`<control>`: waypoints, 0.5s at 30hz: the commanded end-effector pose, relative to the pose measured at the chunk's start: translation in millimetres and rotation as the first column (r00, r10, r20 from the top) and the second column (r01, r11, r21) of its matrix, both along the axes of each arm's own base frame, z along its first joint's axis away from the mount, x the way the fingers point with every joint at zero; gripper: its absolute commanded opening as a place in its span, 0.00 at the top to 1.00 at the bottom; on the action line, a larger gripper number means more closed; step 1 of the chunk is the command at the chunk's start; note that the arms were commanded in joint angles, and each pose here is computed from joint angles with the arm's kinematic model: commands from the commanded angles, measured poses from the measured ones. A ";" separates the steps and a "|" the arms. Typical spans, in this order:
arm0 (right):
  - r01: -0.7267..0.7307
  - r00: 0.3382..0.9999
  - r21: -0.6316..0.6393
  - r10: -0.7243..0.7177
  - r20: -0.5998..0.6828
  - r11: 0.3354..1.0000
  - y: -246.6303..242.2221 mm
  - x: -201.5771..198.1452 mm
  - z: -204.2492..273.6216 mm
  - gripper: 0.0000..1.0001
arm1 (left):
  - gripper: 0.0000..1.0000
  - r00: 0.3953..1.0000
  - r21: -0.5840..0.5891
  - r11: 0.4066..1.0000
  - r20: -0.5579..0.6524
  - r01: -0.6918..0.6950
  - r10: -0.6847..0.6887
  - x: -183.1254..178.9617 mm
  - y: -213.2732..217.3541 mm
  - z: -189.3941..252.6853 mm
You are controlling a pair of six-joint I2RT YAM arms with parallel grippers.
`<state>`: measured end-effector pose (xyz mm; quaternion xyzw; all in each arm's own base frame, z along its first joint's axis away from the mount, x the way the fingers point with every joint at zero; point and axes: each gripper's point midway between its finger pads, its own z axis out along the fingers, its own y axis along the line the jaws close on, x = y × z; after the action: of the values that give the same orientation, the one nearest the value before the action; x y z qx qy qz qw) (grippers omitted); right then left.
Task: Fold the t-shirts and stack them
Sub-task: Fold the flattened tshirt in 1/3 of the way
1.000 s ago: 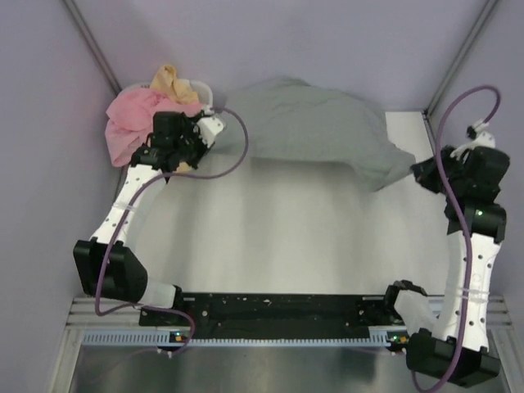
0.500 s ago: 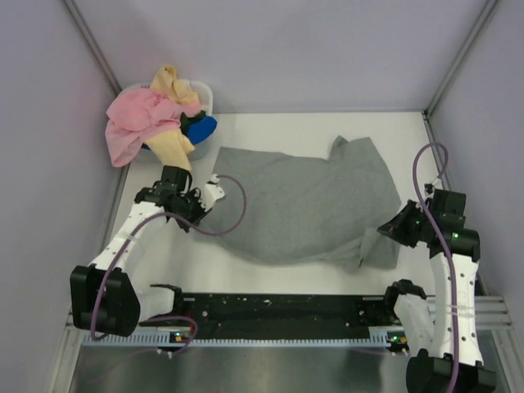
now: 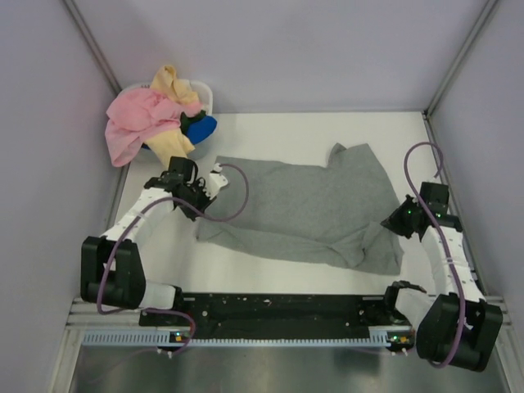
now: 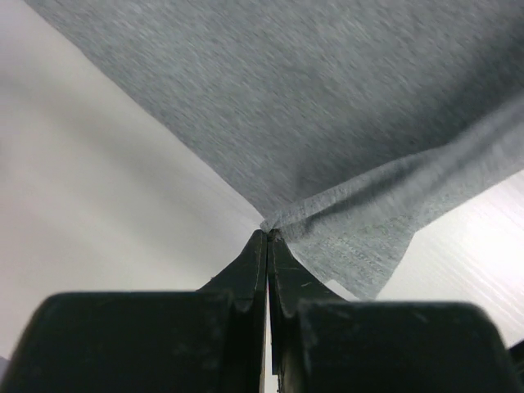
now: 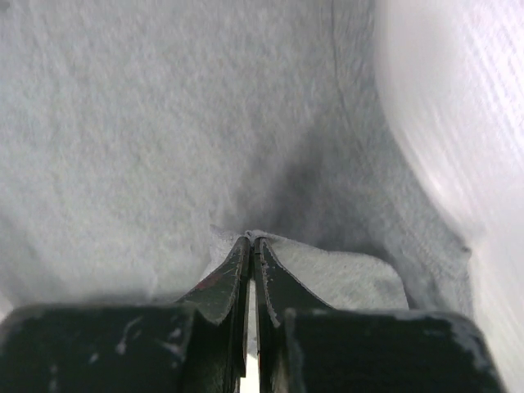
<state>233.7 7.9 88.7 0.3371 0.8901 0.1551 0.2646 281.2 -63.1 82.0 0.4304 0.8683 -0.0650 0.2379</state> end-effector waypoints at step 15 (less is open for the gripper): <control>0.094 0.989 -0.136 -0.077 0.127 0.986 -38.6 62.8 -1.6 1.00 | 1.00 0.994 0.199 0.979 0.105 -0.037 0.017 86.6 10.1 4.0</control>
<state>272.9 -24.5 69.1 0.3551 0.8802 0.0963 0.2997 351.8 -61.7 82.0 0.4548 0.8594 0.0155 0.2332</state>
